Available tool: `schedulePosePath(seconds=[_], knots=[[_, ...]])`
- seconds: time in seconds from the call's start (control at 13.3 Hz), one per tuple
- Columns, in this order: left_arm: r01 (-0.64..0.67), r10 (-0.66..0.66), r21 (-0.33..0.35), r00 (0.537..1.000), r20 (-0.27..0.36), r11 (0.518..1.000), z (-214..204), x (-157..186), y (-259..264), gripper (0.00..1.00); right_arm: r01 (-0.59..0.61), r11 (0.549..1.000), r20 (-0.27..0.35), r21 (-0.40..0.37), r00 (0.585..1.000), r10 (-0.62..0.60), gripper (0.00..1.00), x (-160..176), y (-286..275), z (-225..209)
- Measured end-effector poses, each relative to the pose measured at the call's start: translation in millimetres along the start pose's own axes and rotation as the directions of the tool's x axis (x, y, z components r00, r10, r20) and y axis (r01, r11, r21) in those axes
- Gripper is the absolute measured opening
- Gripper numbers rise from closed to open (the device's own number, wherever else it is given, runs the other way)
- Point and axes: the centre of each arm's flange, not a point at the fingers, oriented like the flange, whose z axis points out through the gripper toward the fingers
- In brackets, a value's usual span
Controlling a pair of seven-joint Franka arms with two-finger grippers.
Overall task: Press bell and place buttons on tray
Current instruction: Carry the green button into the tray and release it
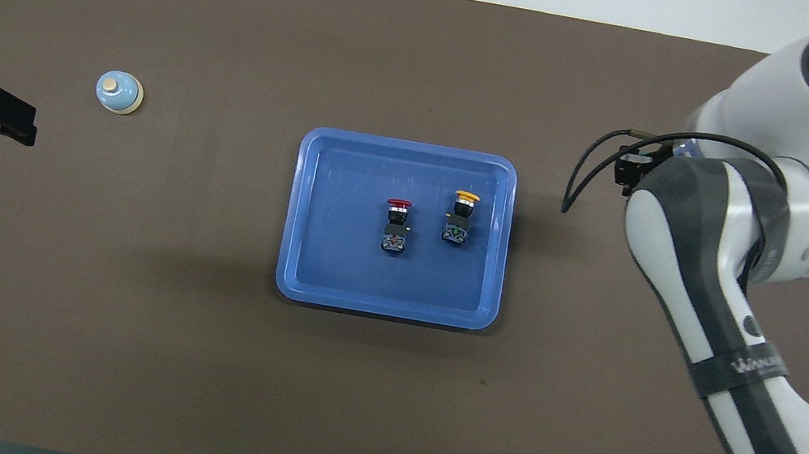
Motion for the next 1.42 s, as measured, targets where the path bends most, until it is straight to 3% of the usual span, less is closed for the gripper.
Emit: schedulePosePath(seconds=[0.37, 0.67, 1.42], knots=[[0.000, 0.000, 0.000, 1.000, 0.000, 1.000, 0.0, 0.0, 0.0, 1.00, -0.005, 1.000, 0.000, 0.021, 1.000, 0.005, 0.41, -80.7, -158.6, 6.1], [0.000, 0.000, 0.000, 1.000, 0.000, 1.000, 0.0, 0.0, 0.0, 1.00, 0.034, 0.999, -0.006, 0.031, 0.999, -0.034, 0.41, -109.7, -237.8, 52.4], [0.000, 0.000, 0.000, 1.000, 0.000, 1.000, 0.0, 0.0, 0.0, 1.00, 0.076, 0.996, -0.013, 0.043, 0.997, -0.076, 0.41, -124.7, -272.0, 132.5]])
